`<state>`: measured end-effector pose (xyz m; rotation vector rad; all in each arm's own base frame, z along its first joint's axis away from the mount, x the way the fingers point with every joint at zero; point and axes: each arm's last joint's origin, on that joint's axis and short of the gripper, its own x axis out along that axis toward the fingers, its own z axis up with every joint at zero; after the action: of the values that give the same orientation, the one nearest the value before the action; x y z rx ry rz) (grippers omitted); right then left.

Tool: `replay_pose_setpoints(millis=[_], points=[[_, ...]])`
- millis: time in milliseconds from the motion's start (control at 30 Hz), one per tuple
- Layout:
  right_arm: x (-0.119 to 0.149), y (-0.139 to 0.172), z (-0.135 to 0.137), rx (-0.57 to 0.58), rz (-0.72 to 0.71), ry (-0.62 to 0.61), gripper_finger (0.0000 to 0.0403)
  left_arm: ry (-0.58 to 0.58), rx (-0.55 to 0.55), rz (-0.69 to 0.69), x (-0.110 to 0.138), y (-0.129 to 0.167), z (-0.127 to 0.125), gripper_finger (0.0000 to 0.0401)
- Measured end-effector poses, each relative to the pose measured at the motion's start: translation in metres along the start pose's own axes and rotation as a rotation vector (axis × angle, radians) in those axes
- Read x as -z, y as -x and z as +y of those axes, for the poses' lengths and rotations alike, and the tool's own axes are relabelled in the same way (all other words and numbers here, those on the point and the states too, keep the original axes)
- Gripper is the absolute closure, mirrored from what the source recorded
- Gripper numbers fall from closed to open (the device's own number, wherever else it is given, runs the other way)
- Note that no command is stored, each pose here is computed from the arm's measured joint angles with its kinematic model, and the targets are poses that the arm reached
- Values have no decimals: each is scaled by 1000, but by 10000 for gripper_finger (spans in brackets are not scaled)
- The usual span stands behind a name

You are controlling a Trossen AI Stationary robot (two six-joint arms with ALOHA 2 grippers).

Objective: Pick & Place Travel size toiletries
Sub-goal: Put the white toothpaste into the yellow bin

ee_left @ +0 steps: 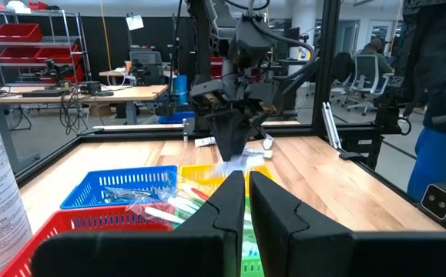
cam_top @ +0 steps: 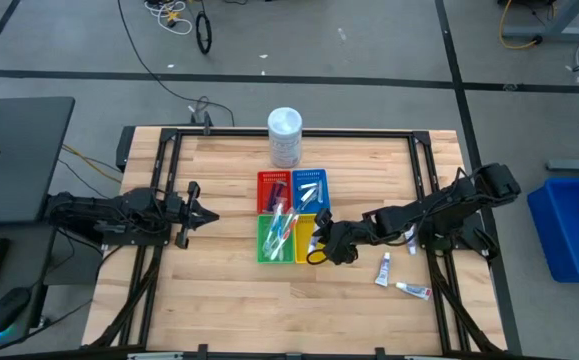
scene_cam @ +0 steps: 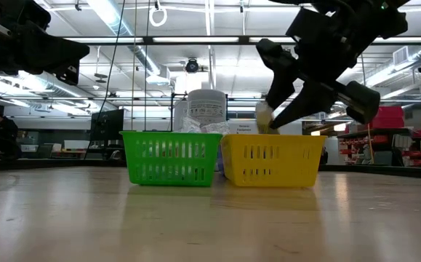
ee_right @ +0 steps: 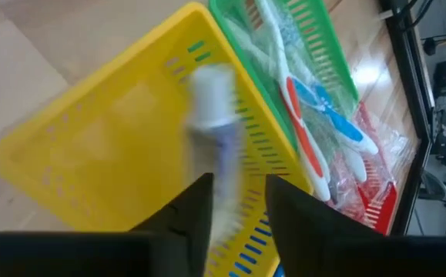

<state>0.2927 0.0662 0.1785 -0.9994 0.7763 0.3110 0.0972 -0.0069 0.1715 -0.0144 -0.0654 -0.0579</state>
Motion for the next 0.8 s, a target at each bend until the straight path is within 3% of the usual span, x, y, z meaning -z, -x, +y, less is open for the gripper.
replay_pose_setpoints(millis=[233,400,600,800], points=[[0,0,1,-5,5,0,208,0,0,0,0,0,0,374],[0,0,0,-5,5,0,174,0,0,0,0,0,0,374],[2,3,-1,16,37,2,165,0,0,0,0,0,0,374],[1,21,-2,24,44,5,183,0,0,0,0,0,0,374]])
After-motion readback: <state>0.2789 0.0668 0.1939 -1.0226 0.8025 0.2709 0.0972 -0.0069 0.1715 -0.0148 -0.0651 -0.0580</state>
